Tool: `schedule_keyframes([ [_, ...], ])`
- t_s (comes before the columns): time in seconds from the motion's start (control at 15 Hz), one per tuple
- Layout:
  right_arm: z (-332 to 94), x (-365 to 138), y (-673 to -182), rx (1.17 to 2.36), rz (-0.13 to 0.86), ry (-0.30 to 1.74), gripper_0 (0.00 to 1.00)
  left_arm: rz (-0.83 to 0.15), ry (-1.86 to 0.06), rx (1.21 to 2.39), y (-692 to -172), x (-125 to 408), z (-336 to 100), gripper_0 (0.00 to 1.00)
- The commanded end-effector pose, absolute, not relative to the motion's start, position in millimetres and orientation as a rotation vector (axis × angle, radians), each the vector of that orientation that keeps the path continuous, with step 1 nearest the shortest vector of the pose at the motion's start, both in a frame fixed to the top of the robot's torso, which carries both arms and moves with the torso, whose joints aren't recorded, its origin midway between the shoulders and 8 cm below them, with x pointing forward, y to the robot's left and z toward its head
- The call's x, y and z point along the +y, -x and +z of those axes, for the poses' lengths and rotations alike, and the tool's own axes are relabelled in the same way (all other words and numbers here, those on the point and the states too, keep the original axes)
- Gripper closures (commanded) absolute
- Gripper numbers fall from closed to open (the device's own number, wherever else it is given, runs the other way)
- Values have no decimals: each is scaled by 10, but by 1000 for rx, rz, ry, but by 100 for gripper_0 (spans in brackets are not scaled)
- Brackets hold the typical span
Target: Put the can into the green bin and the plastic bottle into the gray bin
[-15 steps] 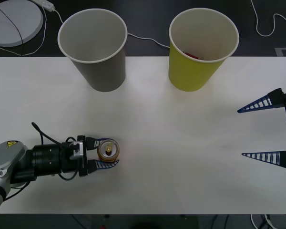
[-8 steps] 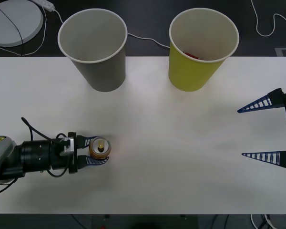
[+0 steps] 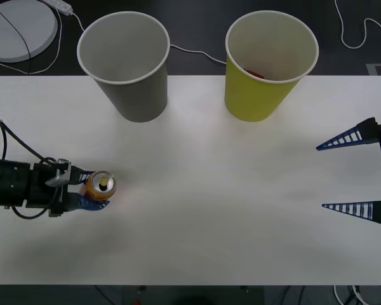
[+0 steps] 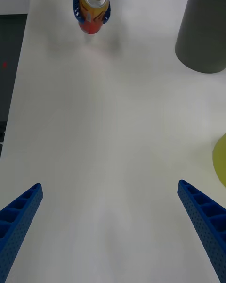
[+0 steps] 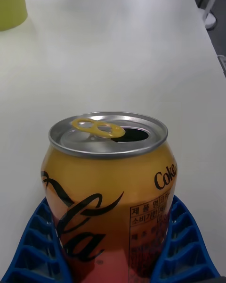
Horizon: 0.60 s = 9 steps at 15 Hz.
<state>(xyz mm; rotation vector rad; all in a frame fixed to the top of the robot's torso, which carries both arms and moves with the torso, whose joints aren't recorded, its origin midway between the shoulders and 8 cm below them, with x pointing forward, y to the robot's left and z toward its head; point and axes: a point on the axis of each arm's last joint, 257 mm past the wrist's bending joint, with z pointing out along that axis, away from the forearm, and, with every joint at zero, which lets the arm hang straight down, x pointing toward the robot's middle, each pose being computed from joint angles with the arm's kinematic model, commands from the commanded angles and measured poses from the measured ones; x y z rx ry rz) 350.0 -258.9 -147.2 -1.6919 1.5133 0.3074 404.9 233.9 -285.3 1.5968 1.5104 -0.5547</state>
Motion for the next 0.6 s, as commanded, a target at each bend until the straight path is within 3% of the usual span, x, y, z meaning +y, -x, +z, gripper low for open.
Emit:
schedule_keyframes([
  [0.07,-1472,-2589,-3500,1513,307,1692,0,-467,-1663,1610,-4100,2591,-2700,100],
  [0.27,-1472,-2589,-3500,1513,307,1692,0,-390,-1693,1685,-4153,2690,-2468,100],
  [0.6,-1472,-2589,-3500,1513,307,1692,0,-350,-1651,1788,-4128,2552,-1993,100],
])
